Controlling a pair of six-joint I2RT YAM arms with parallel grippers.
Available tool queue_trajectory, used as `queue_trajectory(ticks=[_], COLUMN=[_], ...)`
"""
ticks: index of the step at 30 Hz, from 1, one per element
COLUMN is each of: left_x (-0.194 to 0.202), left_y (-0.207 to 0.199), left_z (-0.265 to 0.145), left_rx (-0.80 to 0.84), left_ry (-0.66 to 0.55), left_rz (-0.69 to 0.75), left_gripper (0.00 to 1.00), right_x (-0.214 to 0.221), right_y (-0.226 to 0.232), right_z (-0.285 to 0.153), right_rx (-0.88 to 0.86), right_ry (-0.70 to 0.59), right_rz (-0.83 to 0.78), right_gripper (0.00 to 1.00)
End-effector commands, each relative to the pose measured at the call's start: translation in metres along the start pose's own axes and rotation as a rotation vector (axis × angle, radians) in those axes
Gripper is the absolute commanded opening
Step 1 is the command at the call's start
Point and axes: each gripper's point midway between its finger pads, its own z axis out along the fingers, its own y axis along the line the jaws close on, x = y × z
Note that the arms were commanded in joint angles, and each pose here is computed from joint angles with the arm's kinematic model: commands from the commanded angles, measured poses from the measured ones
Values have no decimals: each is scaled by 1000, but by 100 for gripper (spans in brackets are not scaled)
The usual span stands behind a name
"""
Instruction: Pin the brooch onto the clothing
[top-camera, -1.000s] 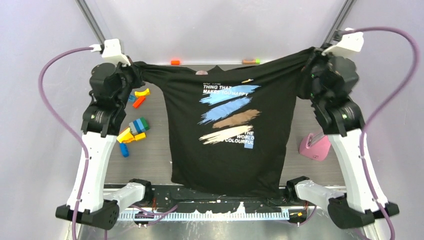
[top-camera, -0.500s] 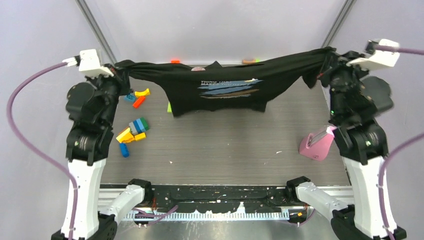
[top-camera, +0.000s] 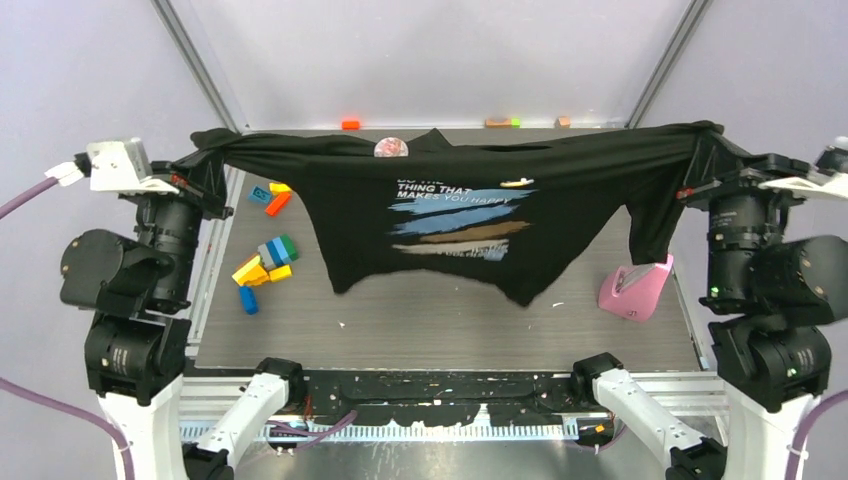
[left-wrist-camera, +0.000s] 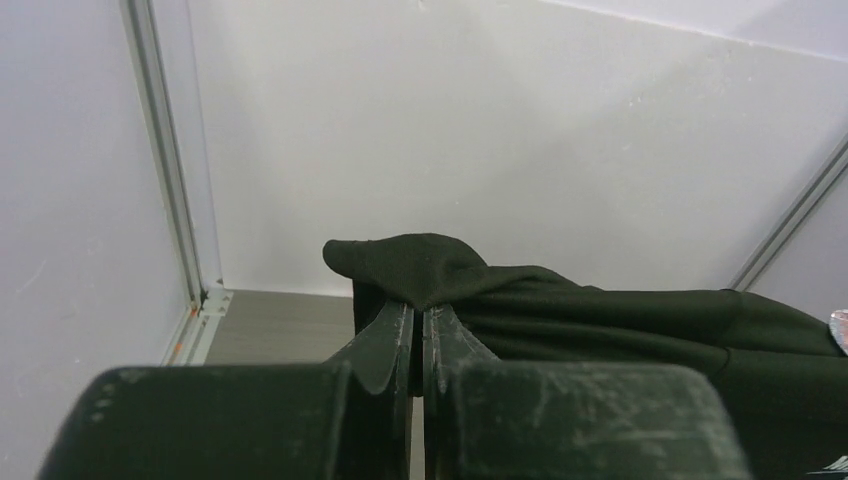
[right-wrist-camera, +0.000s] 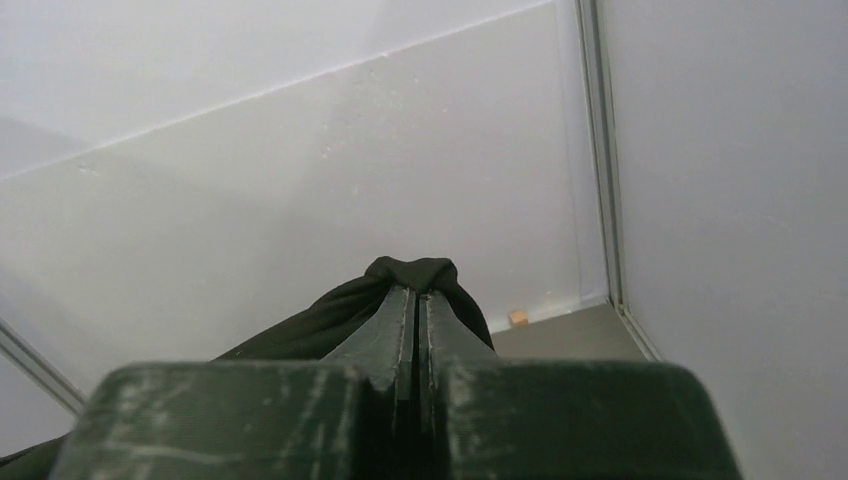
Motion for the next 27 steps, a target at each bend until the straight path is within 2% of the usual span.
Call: queue_trajectory(ticks=[1,3,4,7,9,13,14,15,16,17,18,19,20,22,27], left_x=[33,67,86,168,235,366,388,412,428,441,448,451,452,450,444], left_y=[4,5,5,9,16,33,34,35,32,26,21,16,12,6,-26], left_z=[23,42,52,79,90,86,85,78,73,70,68,66,65,61,48], left_rx=[-32,-39,-47,-83,-131,-232,-239,-254,-248,-225,-206,-187,-165,-134,7], left_ry=[84,150,184,321,395,536,563,635,698,749,772,783,790,805,883], left_rz=[0,-21,-35,-97,-174,-265,-276,-282,-288,-292,-301,-312,-319,-319,-339], left_gripper=[0,0,0,0,0,3,17,38,55,64,71,75,79,85,87], right_x=[36,68,99,168,252,392,433,451,486,497,519,525,533,533,515], right_y=[-11,-13,-15,-25,-41,-74,-86,-93,-100,-103,-108,-107,-108,-106,-98], right_z=[27,45,60,82,90,93,89,85,77,74,67,66,63,61,47], right_rx=[109,146,183,261,319,409,439,457,474,483,489,481,480,465,423], right_ry=[64,114,167,276,411,644,733,782,872,917,975,1001,1026,1046,1066], right_rz=[-58,-92,-127,-183,-230,-195,-192,-198,-219,-234,-253,-255,-265,-265,-237], right_gripper=[0,0,0,0,0,0,11,20,42,52,66,71,81,87,88])
